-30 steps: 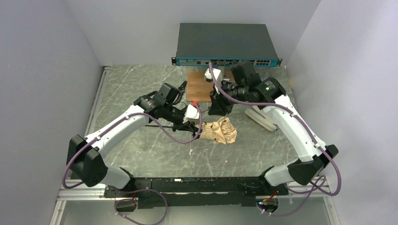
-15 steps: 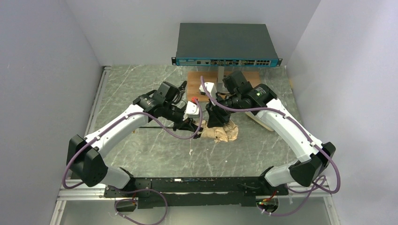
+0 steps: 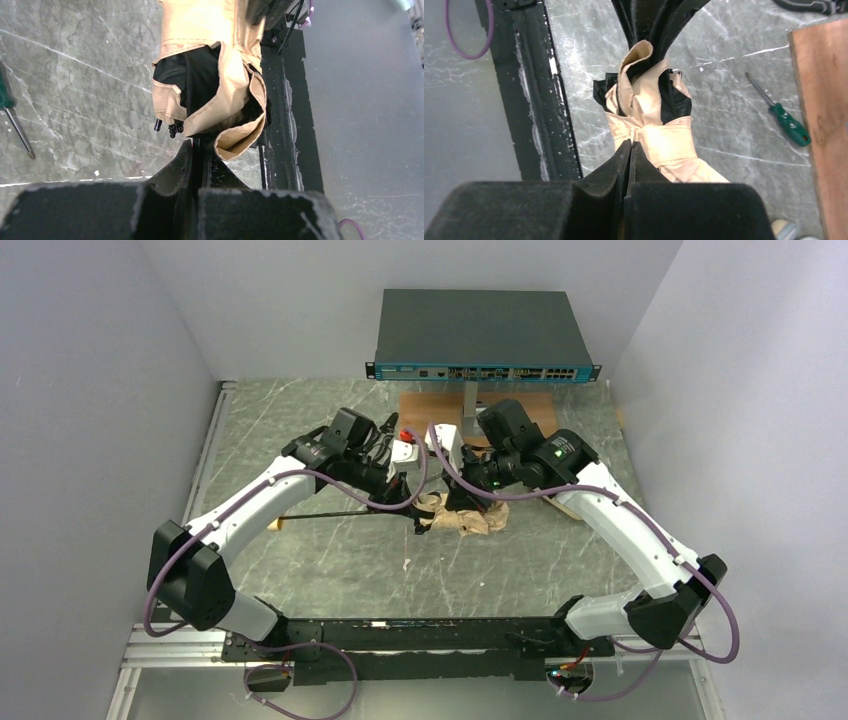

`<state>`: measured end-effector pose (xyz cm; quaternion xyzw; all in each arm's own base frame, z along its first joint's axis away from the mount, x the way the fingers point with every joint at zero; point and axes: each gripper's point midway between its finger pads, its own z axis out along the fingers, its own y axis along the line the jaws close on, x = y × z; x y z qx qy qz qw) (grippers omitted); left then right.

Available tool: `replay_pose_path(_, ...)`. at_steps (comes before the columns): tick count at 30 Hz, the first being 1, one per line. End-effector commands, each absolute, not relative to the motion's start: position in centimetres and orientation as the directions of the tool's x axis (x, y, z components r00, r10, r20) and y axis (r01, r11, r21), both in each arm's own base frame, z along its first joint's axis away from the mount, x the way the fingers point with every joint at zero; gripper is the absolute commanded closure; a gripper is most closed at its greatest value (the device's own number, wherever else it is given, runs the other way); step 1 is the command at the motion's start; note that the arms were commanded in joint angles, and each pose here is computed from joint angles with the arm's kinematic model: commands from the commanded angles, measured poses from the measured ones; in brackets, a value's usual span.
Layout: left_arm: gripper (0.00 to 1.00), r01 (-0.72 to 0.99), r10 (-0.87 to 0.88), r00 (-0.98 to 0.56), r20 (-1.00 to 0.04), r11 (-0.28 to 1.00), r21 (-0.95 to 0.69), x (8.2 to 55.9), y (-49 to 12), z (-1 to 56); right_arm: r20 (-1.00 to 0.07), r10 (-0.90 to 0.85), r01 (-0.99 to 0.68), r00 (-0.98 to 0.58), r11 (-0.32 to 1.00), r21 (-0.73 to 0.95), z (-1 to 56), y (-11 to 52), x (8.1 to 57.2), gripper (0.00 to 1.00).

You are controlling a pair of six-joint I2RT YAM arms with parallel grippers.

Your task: Open the umbrella

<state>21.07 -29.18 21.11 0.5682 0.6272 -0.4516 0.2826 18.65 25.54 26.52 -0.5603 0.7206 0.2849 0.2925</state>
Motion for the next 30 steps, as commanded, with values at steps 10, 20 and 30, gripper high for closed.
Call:
replay_pose_path(10,1.0,0.9,0.298,-0.426,-0.854,0.044,-0.433,25.9,-29.6,24.7,-0.766,-0.619,-0.976,0.175,-0.01,-0.216,29.5,24.8,16.3,1.0)
replay_pose_path(20,1.0,0.903,0.263,-0.429,-0.864,0.099,-0.418,28.1,-27.7,25.4,-0.705,-0.681,-0.967,0.196,-0.013,-0.256,27.6,22.7,15.3,1.0)
replay_pose_path(30,1.0,0.976,0.377,-0.209,-0.902,0.021,-0.217,25.5,-27.7,23.6,-0.856,-0.47,-0.932,0.216,0.162,-0.324,37.2,26.9,19.0,0.52)
